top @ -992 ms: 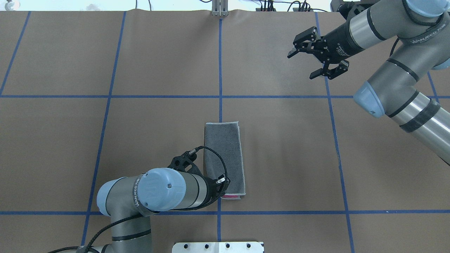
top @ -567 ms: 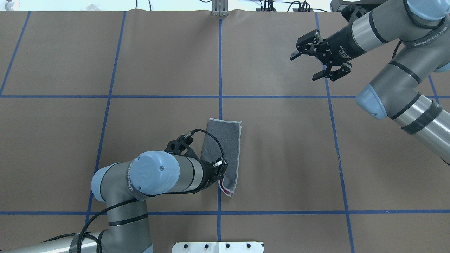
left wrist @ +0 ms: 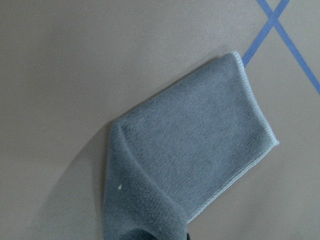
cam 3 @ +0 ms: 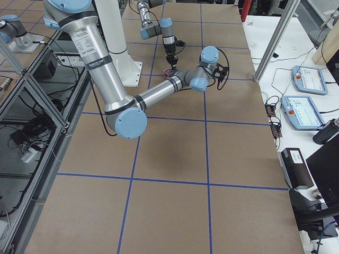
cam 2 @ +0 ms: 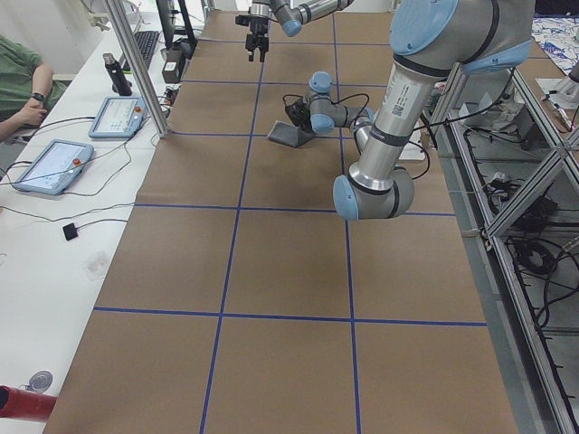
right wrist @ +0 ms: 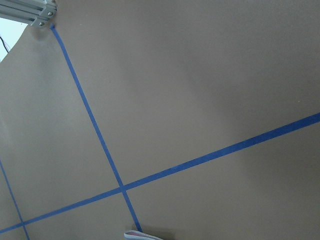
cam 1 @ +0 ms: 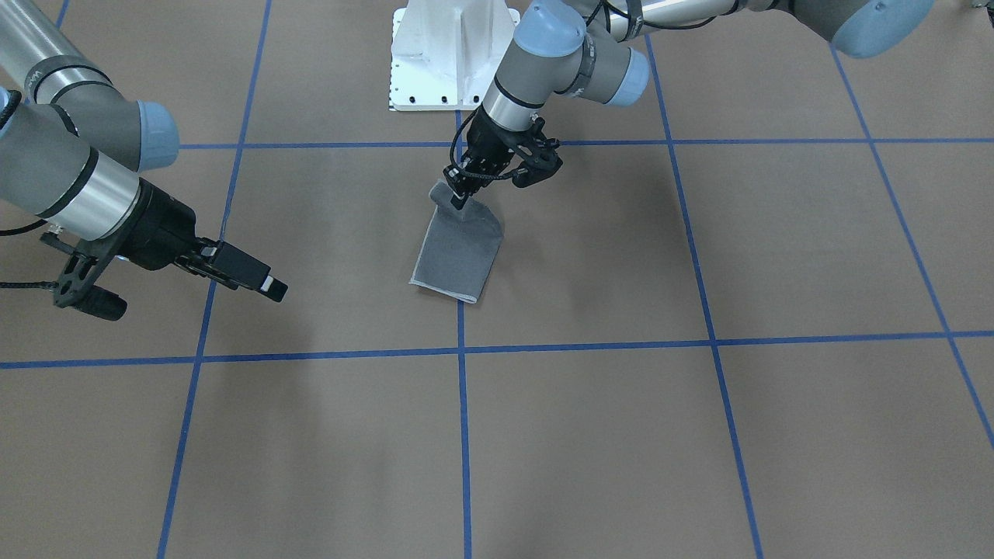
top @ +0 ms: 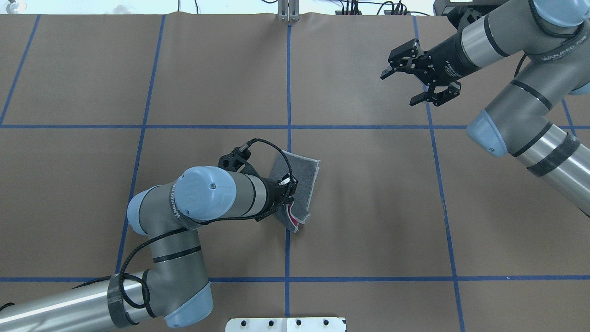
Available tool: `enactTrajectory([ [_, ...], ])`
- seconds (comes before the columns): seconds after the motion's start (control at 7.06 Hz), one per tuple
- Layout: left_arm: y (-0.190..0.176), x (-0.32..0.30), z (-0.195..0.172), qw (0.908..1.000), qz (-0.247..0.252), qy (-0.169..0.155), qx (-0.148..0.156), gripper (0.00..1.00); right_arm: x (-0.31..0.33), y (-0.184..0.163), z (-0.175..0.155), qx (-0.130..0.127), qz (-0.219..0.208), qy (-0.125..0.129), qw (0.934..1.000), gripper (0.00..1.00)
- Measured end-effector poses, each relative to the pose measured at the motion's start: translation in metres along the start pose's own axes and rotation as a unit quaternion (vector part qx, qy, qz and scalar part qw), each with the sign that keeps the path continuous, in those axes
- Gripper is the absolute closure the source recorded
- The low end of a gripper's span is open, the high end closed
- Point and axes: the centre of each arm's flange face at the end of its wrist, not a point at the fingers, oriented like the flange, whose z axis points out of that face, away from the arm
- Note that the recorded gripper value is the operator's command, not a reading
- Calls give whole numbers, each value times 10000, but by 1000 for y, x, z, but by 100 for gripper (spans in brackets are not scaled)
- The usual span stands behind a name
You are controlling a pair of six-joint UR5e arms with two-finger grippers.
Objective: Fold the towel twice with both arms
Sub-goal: 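Lift the strip end with the left gripper and fold it toward the far end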
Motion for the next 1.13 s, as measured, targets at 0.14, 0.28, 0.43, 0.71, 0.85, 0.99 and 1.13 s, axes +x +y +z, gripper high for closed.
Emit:
enactTrajectory([
  [0.14,-10,8,6,9999,-24,100,34,100,1,-1,1,3,-31,11,10000,0],
  [0.28,-21,14,6,9998,-52,181,84,100,2,-2,2,6,-40,18,10000,0],
  [0.43,-30,19,5,9996,-74,251,126,100,2,-2,3,12,-40,26,10000,0],
  [0.71,-42,19,12,9991,-84,386,123,100,4,-4,4,30,-42,42,10000,0],
  [0.85,-45,20,20,9990,-85,428,112,100,4,-4,5,33,-71,46,10000,0],
  [0.99,-46,22,25,9989,-88,456,107,100,4,-5,5,34,-86,49,9999,0],
  [1.13,-48,25,26,9987,-91,482,110,100,4,-5,5,35,-92,49,9999,0],
])
